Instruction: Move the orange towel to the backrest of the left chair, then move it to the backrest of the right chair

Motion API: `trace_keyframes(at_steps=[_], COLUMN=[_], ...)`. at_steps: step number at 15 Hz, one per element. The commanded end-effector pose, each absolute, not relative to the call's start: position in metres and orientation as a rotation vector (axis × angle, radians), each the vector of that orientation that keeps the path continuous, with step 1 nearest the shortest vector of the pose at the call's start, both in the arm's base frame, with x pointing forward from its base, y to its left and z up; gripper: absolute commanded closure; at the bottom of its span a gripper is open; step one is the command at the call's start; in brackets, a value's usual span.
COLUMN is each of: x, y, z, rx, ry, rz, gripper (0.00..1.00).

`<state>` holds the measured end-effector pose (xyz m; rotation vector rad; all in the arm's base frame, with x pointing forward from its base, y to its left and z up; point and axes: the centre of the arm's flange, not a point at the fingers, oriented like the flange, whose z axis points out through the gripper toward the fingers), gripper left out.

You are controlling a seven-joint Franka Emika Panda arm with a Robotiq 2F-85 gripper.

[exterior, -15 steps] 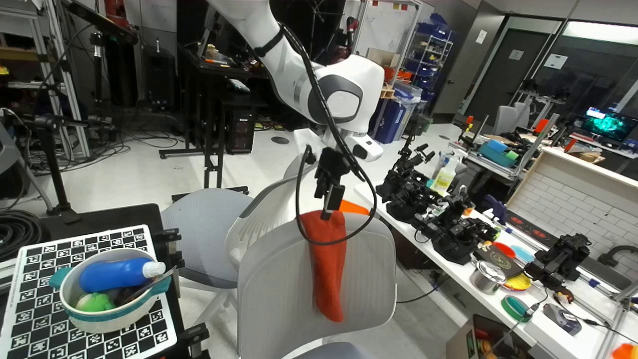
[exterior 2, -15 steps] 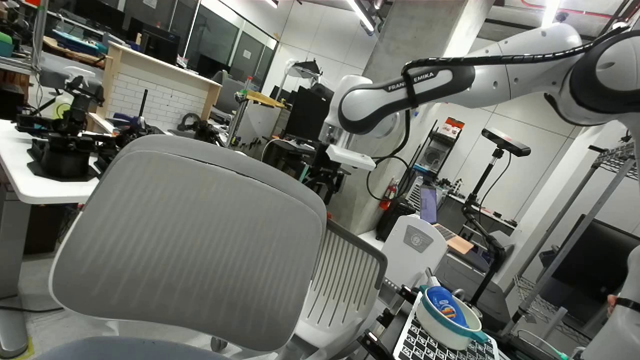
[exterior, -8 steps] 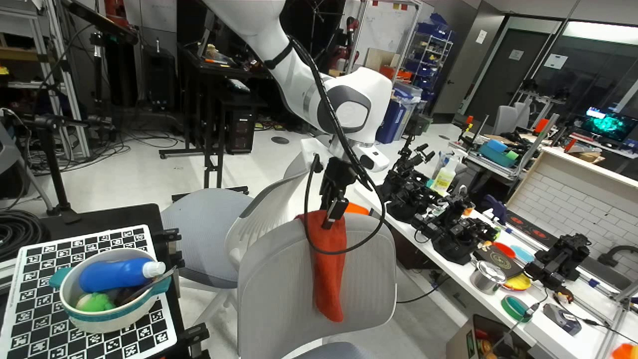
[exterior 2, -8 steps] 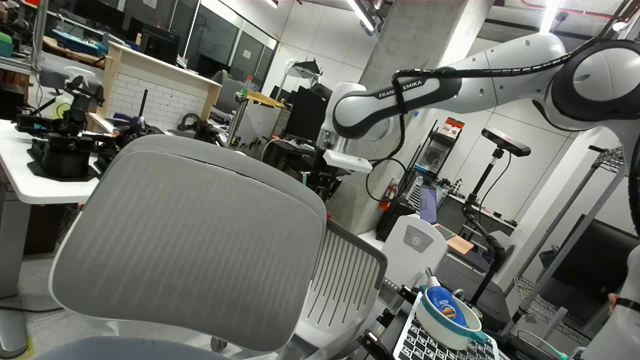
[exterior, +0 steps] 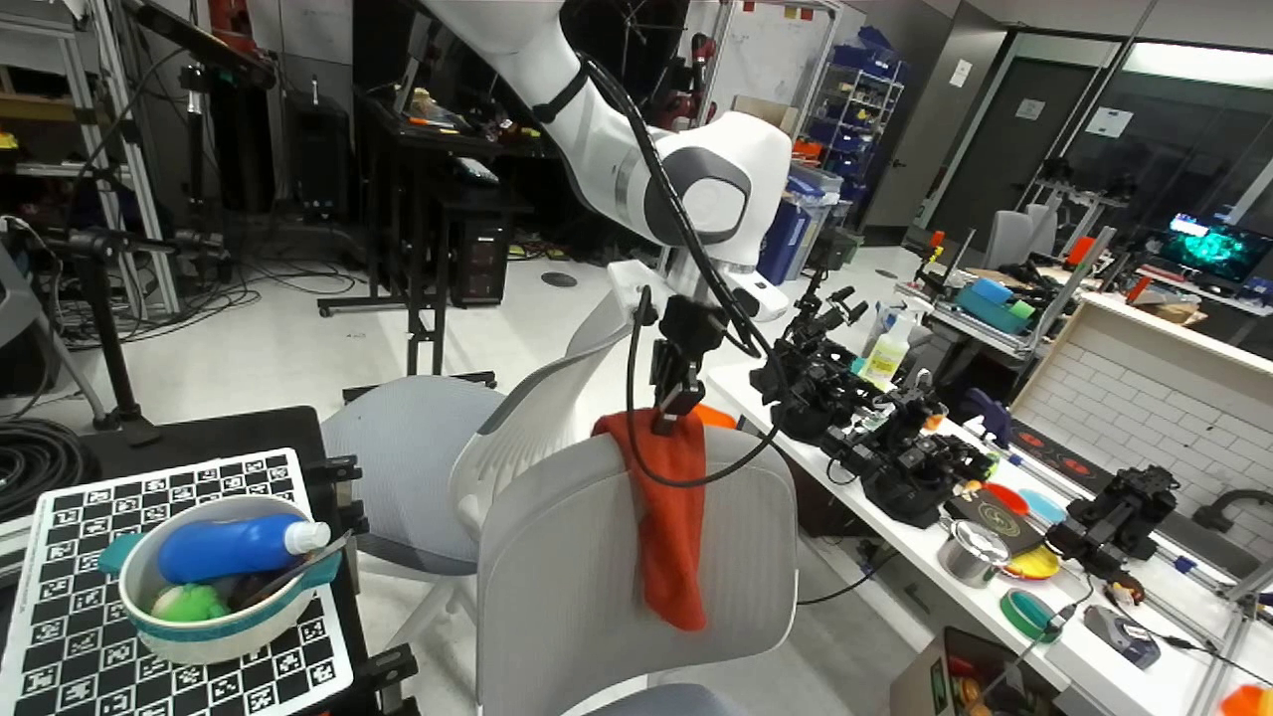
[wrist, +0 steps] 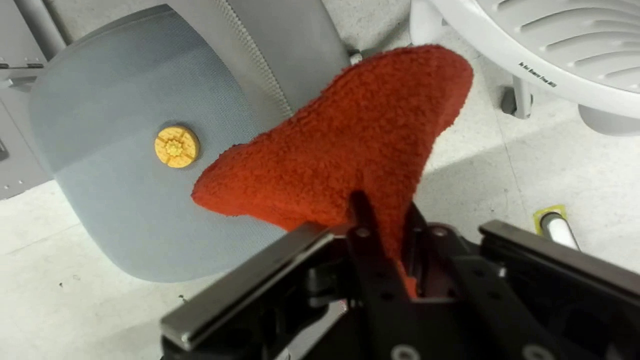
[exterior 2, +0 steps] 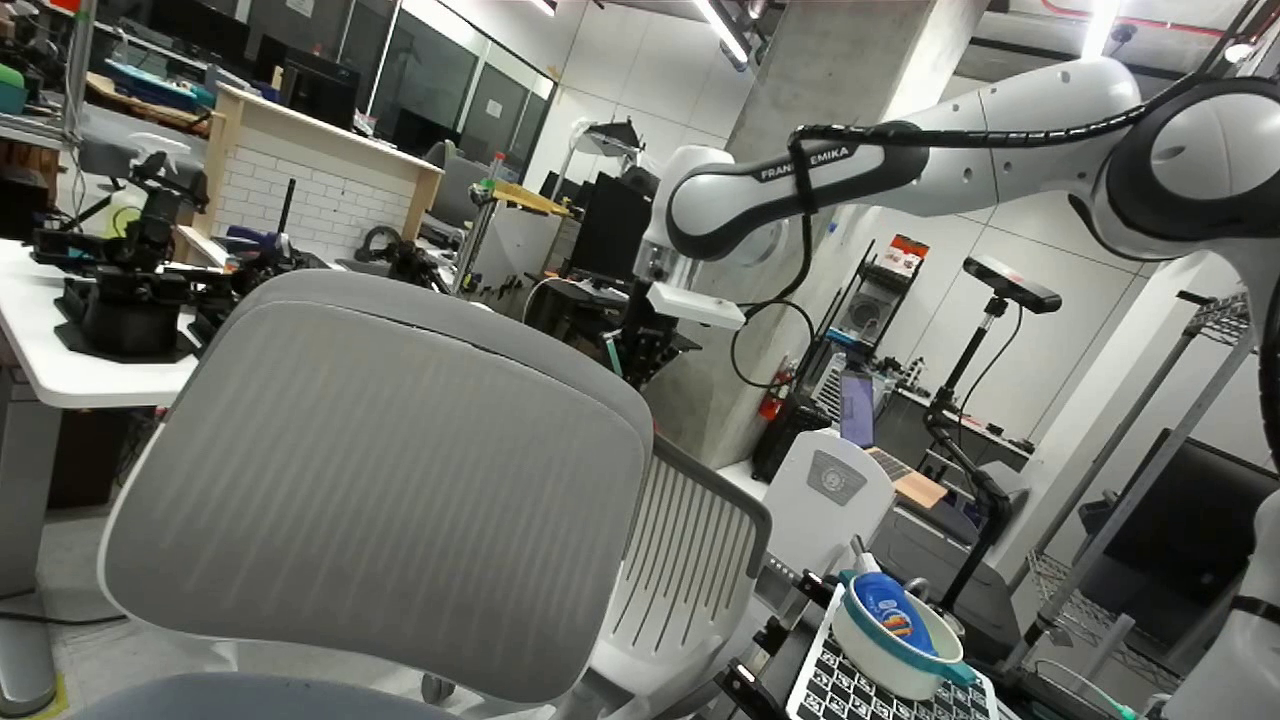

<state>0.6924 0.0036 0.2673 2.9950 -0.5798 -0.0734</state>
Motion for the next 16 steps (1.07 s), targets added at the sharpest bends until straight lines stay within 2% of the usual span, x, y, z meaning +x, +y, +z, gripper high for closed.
trace_keyframes(at_steps=[1, 4, 11, 16], x=[0.689, 0.685, 0.677, 0.694], y=[0.007, 0.017, 0.023, 0.037], z=[0.323, 0.360, 0.503, 0.570], rx=[2.985, 2.991, 3.040, 3.087], ry=[-0.546, -0.509, -0.410, -0.208], rz=[-0.007, 0.070, 0.290, 0.429], gripper=[1.00, 0.98, 0.98, 0.98])
